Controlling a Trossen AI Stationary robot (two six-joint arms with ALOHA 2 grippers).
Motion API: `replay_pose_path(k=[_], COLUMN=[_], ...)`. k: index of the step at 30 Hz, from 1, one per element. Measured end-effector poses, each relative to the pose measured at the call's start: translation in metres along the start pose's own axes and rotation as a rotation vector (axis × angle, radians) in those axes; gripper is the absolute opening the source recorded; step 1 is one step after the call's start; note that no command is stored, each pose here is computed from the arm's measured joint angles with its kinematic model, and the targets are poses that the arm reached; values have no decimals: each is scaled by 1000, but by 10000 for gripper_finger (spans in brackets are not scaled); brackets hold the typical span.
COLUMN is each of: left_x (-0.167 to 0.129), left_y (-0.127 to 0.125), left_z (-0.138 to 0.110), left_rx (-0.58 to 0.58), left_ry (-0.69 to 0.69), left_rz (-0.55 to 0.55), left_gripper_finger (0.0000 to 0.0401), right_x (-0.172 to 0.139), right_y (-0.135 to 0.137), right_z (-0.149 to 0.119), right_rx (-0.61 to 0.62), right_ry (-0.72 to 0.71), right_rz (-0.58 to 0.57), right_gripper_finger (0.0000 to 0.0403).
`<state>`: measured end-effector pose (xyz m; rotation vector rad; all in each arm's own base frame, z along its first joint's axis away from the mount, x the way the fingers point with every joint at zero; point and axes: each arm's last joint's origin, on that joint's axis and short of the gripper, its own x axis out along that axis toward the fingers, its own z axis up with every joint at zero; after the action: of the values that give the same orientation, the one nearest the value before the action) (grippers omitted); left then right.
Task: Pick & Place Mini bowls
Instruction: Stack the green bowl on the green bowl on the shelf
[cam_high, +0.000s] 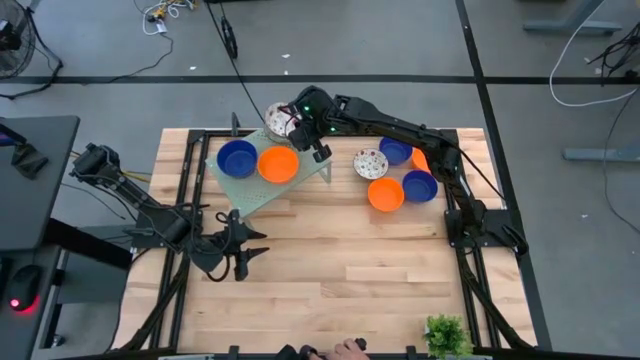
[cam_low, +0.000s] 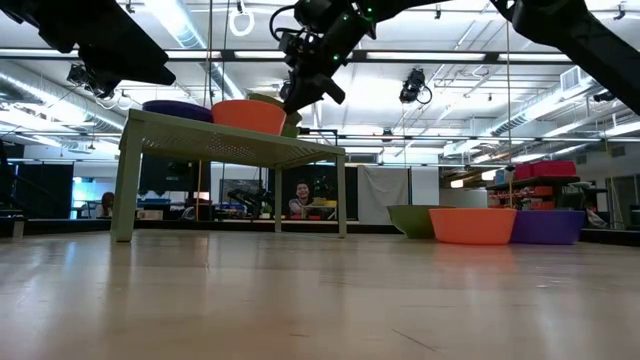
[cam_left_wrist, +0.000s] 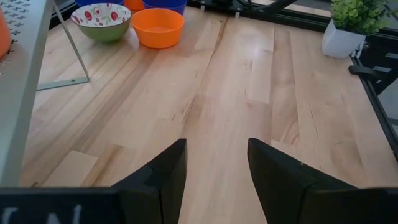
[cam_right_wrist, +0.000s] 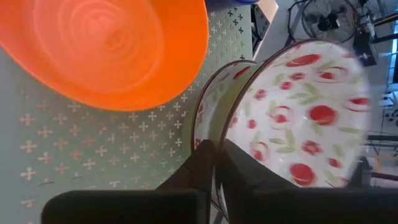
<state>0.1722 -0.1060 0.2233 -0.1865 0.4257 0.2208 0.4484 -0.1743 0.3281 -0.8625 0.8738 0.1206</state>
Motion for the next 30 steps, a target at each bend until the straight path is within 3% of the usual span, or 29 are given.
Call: replay_pose_path(k=[15, 30], left_x=[0, 0], left_y=[0, -1], left_z=[0, 0], left_rx=[-1, -1], left_ry=[-1, 12], left_rz=[0, -18], left_gripper_finger=[174, 174], right_x=[0, -3], right_y=[0, -2], right_z=[0, 6], right_rx=[30, 42], right_ry=[9, 3], right_rz=[-8, -53], right_gripper_finger=[59, 153])
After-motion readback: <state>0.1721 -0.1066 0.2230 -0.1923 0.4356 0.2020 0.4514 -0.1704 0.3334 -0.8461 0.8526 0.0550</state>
